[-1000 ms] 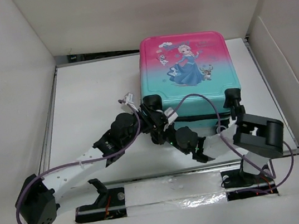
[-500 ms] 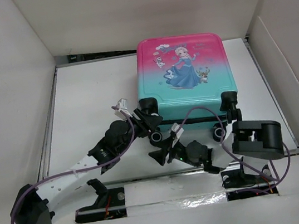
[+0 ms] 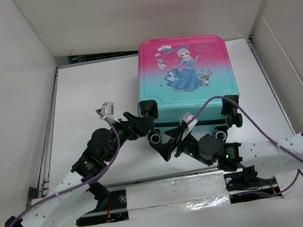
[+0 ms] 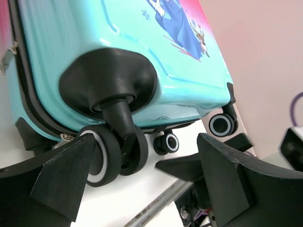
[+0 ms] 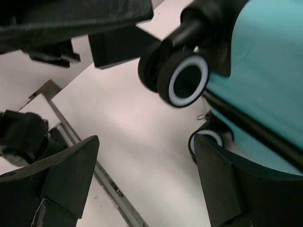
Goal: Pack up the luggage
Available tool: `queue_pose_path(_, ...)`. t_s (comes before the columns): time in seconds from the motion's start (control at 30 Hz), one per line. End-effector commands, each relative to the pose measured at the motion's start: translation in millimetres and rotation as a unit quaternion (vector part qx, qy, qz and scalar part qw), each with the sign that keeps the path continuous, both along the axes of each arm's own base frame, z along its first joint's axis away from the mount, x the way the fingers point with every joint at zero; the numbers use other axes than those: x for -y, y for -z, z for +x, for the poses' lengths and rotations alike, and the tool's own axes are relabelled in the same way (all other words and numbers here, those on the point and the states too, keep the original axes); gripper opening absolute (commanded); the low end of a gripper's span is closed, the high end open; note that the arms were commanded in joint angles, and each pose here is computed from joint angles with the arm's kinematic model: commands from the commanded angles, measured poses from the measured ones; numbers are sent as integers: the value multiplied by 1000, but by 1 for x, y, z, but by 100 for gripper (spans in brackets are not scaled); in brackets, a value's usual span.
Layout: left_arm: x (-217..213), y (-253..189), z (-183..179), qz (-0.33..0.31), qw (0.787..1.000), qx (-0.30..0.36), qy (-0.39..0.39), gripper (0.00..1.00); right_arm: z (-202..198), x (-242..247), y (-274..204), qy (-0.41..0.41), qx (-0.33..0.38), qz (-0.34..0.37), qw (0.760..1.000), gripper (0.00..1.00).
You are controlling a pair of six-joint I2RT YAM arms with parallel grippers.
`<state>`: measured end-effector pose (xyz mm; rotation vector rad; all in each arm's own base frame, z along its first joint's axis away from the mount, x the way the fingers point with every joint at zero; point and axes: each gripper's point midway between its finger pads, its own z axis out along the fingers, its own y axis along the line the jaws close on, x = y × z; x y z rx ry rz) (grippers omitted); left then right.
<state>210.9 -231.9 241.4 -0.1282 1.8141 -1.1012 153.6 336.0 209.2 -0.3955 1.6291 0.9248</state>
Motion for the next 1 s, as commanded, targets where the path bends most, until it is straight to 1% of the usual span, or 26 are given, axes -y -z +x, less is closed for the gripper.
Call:
queue_pose_path(0.0, -14, -38, 5, -14, 998, 46, -29, 86, 21, 12, -8, 54, 24, -80, 995, 88)
queue_pose_path(0.07, -21, -39, 4, -18, 998, 48, -42, 83, 31, 9, -11, 61, 27, -97, 993, 90)
queue_pose_path(0.1, -26, -31, 5, -13, 998, 41, -54, 79, 39, 7, -8, 66, 23, -107, 992, 90)
queue_pose_path(0.17, -35, -33, 2, -22, 997, 43, -68, 73, 40, -1, -19, 62, 23, -100, 993, 90)
queue_pose_path(0.2, -41, -27, 4, -17, 996, 38, -83, 65, 42, -2, -20, 67, 23, -99, 993, 90)
queue_pose_path(0.27, -50, -27, 2, -22, 994, 40, -97, 53, 45, -1, -23, 73, 22, -90, 993, 90)
queue_pose_path(0.3, -55, -20, 2, -15, 994, 34, -107, 40, 45, -1, -24, 72, 23, -87, 993, 90)
queue_pose_path(0.37, -57, -13, 1, -11, 993, 26, -111, 27, 49, 1, -26, 72, 21, -81, 994, 90)
queue_pose_path(0.4, -57, -5, 1, -2, 994, 17, -111, 19, 49, 0, -28, 69, 22, -78, 994, 90)
queue_pose_path(0.5, -55, 14, 4, 17, 993, -9, -115, 13, 51, 1, -33, 71, 24, -76, 994, 90)
queue_pose_path(0.57, -51, 20, 7, 25, 993, -13, -111, 12, 55, 1, -34, 74, 26, -78, 994, 90)
queue_pose_path(0.7, -38, 22, 15, 34, 994, -15, -102, 7, 55, -5, -43, 66, 28, -73, 995, 90)
queue_pose_path(0.77, -32, 32, 18, 48, 994, -27, -97, 5, 54, -5, -47, 65, 31, -68, 995, 90)
queue_pose_path(0.87, -21, 32, 17, 39, 996, -21, -74, 5, 58, -2, -54, 69, 37, -63, 995, 90)
queue_pose_path(0.9, -16, 26, 16, 26, 998, -13, -62, 4, 57, -3, -54, 64, 37, -63, 995, 90)
queue_pose_path(0.97, -12, 29, 16, 27, 998, -15, -52, 4, 62, -7, -54, 57, 35, -68, 995, 90)
